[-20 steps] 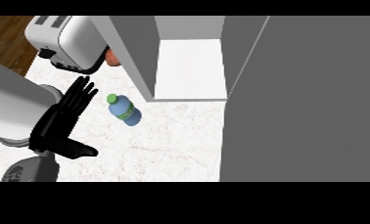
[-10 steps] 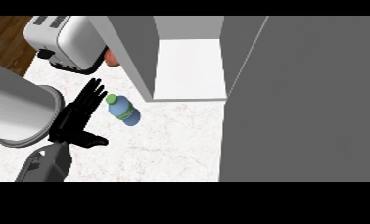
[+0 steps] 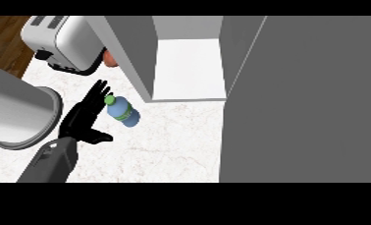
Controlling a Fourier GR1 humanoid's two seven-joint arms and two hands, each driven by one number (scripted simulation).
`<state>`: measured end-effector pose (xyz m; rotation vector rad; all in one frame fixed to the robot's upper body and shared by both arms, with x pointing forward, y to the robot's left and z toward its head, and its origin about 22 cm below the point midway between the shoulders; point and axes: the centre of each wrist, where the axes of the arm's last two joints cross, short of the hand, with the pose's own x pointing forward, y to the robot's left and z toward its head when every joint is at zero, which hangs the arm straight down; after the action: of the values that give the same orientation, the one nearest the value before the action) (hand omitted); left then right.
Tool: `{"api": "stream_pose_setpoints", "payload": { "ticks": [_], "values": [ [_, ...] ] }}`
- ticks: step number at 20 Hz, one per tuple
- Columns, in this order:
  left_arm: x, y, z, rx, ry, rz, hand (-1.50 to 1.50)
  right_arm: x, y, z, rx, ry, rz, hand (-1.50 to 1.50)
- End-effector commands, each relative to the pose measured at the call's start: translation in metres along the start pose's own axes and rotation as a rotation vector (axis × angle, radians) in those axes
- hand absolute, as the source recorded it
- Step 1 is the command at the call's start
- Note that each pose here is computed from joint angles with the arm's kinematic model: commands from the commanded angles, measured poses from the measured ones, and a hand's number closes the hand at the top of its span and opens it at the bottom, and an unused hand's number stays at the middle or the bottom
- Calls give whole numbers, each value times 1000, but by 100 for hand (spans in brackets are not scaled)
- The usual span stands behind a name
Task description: Pick up the bottled water, place it into the cabinet and close the cabinet
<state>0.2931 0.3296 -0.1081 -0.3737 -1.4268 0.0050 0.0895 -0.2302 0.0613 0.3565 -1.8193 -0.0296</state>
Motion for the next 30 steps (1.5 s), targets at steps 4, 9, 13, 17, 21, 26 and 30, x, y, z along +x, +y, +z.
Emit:
{"api": "stream_pose_setpoints", "payload": {
  "ticks": [4, 9, 13, 17, 21, 26, 30],
  "values": [
    [-10, 2, 1, -15, 0, 30, -150, -3, -11, 5, 21, -5, 13, -150],
    [-27, -26, -11, -44, -3, 78, -150, -12, -5, -8, 18, 1, 0, -150],
    [-24, -28, -17, -53, 6, 93, -150, 4, 1, -11, 12, 2, -20, -150],
    [-34, -14, 6, -104, 22, 187, -150, -8, -3, -16, 29, 1, -20, -150],
    [-48, -34, 2, -122, 44, 212, -150, -4, -3, -9, 10, 1, -3, -150],
    [-39, -46, -18, -146, 44, 255, -150, -1, 13, -6, 27, 10, -36, -150],
    [-41, -59, -25, -181, 38, 263, -150, -16, 4, -17, 21, 15, -17, -150]
  ]
}}
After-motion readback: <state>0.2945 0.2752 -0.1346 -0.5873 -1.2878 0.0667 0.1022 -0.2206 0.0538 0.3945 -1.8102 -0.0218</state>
